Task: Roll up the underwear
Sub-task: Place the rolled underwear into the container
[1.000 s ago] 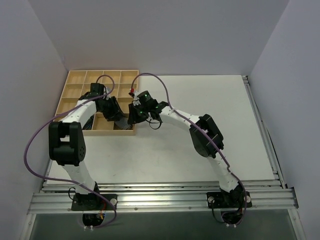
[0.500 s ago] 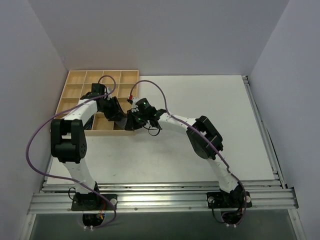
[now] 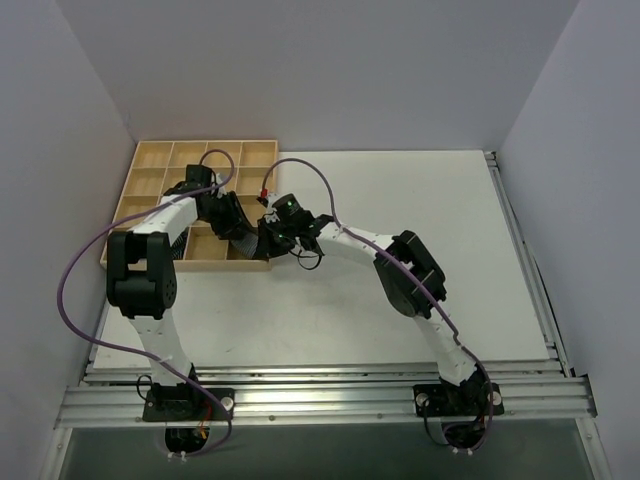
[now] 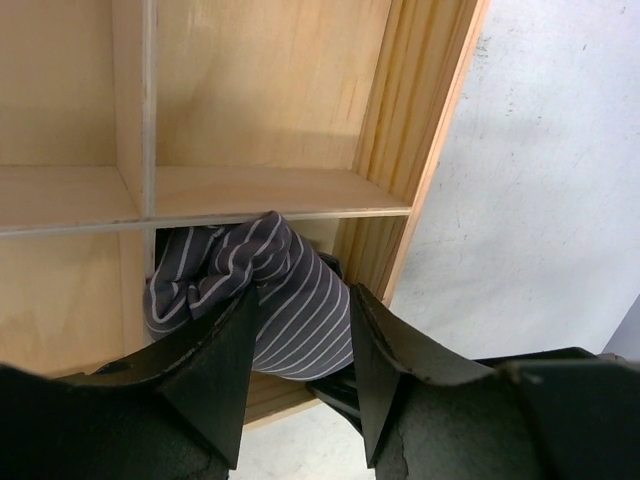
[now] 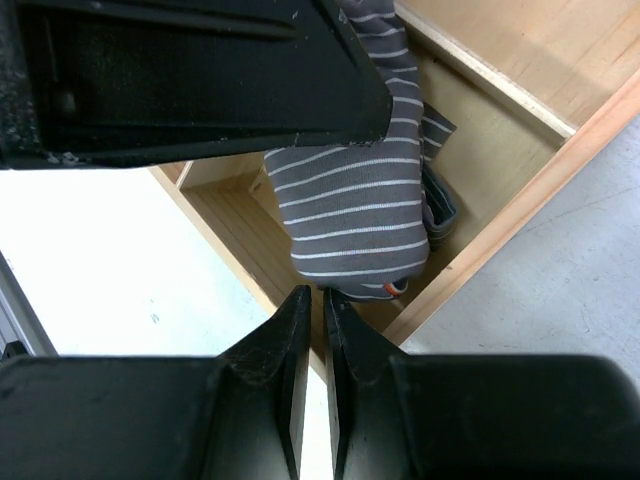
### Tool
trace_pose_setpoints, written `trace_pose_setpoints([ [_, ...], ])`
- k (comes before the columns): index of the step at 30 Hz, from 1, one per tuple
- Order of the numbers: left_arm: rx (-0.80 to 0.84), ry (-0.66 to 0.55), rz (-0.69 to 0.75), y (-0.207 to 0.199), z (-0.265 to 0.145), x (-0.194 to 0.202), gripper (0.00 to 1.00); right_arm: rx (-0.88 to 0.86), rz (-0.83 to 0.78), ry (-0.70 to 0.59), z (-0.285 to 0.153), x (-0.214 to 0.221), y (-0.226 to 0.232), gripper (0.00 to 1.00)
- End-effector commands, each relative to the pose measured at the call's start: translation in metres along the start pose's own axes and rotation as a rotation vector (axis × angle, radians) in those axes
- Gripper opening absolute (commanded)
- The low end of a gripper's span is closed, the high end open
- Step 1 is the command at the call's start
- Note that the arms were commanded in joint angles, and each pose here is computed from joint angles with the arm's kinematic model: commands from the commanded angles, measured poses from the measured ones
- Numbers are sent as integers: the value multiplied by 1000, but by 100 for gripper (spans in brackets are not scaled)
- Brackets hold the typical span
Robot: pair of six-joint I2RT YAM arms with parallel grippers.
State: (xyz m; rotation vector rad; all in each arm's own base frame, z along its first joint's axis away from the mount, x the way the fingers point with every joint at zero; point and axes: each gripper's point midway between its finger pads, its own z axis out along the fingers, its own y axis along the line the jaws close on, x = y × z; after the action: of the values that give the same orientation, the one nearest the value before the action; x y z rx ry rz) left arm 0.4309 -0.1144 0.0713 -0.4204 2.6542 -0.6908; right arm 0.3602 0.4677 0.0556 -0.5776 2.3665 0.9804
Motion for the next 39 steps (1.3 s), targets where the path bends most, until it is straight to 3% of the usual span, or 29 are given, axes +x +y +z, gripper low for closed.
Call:
trace_pose_setpoints([
  [1,43,-49,41,-16,-11,-17,50,73,-24,2,-10,-8,-15,8],
  [7,116,-145,88,-66,-72,-49,55,63,-55,-10,-33,-31,4,8],
  [10,102,-135,88,-73,-84,-40,57,38,-59,-4,-52,-35,19,8],
  [14,122,-144,77,-74,-94,-20,58,44,-53,47,-75,-5,32,9],
  [21,182,-152,183,-102,-123,16,58,100,-28,-61,-156,-13,57,12],
  [25,332,-222,281,-162,-180,41,58,223,-9,-202,-217,-40,57,31],
  [27,429,-245,320,-192,-203,57,57,261,5,-302,-256,-56,62,57],
  [28,502,-293,332,-208,-228,60,57,287,32,-355,-270,-64,62,91],
  [29,540,-297,341,-217,-238,67,57,314,55,-381,-282,-66,60,100],
  [31,618,-312,344,-227,-265,77,64,357,98,-489,-317,-80,60,100],
  [33,639,-331,347,-227,-280,84,91,374,114,-540,-339,-83,61,100],
  [39,693,-455,371,-218,-332,105,94,387,129,-626,-381,-81,64,100],
])
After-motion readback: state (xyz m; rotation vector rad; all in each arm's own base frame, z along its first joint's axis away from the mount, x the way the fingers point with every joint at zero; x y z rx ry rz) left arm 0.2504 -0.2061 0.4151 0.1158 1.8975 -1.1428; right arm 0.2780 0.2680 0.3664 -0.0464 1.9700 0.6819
